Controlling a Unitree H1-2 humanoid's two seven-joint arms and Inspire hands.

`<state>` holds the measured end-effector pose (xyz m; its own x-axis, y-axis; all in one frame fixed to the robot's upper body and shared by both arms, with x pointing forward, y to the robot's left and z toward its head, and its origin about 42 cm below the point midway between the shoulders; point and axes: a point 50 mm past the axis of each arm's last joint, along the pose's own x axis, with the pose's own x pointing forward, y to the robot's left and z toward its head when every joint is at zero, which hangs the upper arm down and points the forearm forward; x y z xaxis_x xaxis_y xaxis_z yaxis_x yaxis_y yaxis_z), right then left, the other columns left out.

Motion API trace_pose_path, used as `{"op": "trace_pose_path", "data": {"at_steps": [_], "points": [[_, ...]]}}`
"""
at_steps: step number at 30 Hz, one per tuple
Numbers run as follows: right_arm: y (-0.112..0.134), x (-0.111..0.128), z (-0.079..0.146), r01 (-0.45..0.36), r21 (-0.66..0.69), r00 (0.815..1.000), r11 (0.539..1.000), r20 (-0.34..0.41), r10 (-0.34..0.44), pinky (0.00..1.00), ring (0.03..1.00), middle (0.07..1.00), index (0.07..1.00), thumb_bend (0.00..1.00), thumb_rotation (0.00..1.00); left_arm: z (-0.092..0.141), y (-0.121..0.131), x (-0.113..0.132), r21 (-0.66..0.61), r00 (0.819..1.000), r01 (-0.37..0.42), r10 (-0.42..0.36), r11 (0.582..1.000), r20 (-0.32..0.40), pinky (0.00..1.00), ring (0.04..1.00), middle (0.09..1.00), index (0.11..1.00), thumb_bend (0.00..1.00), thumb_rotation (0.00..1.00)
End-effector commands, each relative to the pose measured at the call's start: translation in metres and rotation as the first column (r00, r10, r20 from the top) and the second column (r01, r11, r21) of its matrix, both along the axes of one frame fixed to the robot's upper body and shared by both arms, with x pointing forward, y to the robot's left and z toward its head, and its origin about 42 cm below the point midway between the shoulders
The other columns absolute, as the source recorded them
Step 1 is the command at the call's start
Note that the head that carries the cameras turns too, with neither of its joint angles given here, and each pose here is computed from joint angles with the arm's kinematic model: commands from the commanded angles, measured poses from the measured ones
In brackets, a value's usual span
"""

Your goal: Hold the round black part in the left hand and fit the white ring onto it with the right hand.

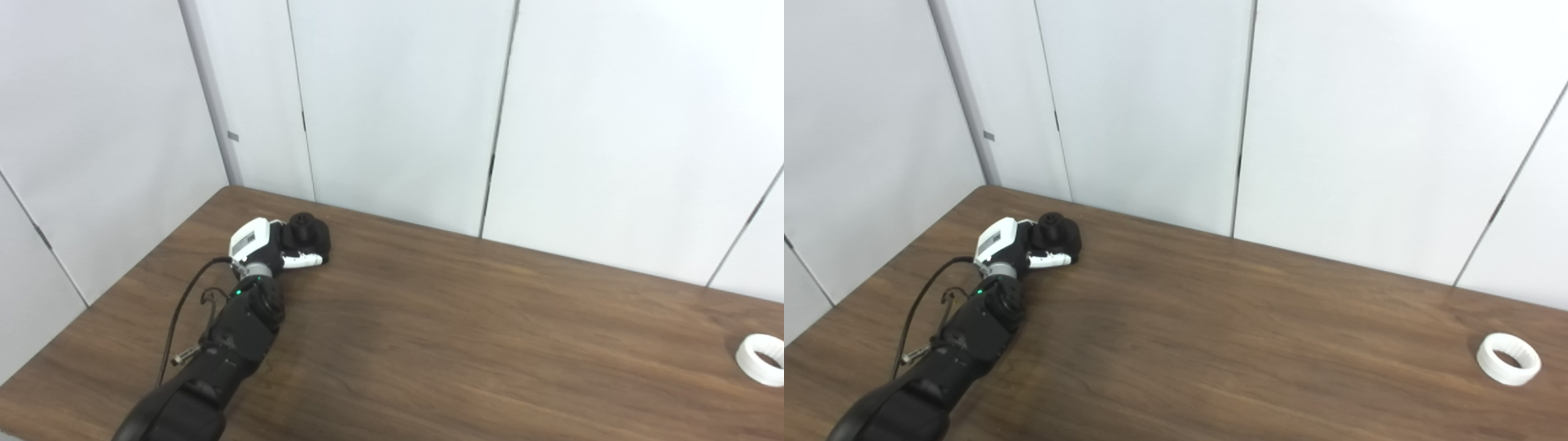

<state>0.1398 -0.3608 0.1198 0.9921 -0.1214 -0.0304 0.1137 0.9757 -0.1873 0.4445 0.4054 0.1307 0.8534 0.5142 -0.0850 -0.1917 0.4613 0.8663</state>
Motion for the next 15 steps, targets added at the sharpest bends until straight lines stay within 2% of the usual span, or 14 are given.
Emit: {"op": "trace_pose_path", "data": {"at_steps": [1,8,15], "points": [[-0.0023,-0.0009,0.0017,-0.017,-0.014,1.0,1.0,-0.013,0.016,1.0,1.0,0.959,0.956,0.65,1.0,0.0224,0.0097,0.0115,0.023,0.999,-0.023,0.022,0.999,0.038,1.0,0.944,0.89,0.757,1.0,0.42],[-0.0016,-0.0004,0.0011,-0.02,-0.024,1.0,1.0,-0.009,0.019,1.0,1.0,0.96,0.963,0.65,1.0,0.0202,0.0098,0.0132,0.012,0.999,-0.037,0.037,0.999,0.025,1.0,0.944,0.894,0.758,0.98,0.44],[-0.0003,-0.0007,0.0011,-0.021,-0.025,1.0,0.999,-0.01,0.021,1.0,1.0,0.959,0.959,0.64,1.0,0.0195,0.009,0.014,0.005,0.998,-0.045,0.045,0.999,0.046,0.99,0.932,0.876,0.73,0.95,0.44]]}}
